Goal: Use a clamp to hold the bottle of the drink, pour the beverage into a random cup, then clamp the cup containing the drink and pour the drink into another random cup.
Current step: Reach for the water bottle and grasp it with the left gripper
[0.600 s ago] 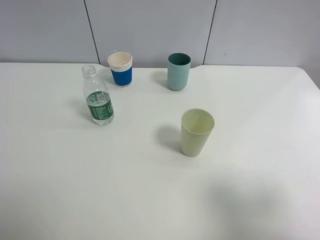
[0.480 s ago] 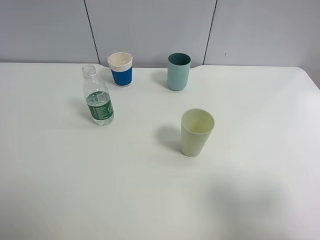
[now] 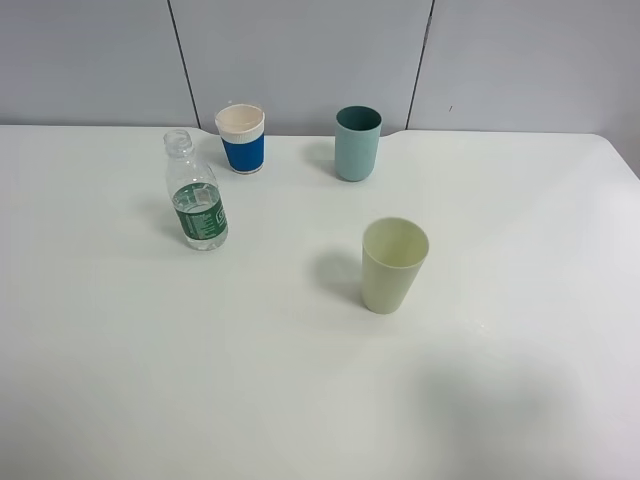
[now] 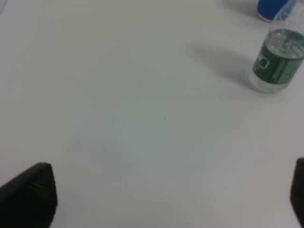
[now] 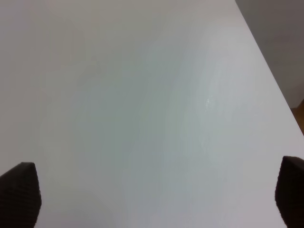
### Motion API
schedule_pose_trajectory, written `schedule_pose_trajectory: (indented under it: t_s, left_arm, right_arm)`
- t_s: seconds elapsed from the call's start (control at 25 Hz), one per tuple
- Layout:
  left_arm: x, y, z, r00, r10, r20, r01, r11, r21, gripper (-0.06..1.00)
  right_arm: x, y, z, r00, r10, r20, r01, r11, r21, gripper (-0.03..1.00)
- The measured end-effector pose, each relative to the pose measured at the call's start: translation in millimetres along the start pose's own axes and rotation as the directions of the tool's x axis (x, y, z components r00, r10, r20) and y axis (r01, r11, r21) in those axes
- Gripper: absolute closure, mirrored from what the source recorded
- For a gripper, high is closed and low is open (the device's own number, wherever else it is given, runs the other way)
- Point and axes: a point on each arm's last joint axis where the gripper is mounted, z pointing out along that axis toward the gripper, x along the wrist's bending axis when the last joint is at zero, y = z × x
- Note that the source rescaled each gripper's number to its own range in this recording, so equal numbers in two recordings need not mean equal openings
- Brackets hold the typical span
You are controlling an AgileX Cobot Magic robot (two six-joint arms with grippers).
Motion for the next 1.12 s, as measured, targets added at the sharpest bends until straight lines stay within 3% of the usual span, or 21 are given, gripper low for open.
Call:
schedule_pose_trajectory:
  t_s: [1.12]
  left_arm:
    - [0.0, 0.0, 0.0, 1.0, 0.0, 0.0, 0.0, 1.0, 0.0, -0.06]
  right_arm:
    - [0.0, 0.0, 0.0, 1.0, 0.0, 0.0, 0.0, 1.0, 0.0, -0.03]
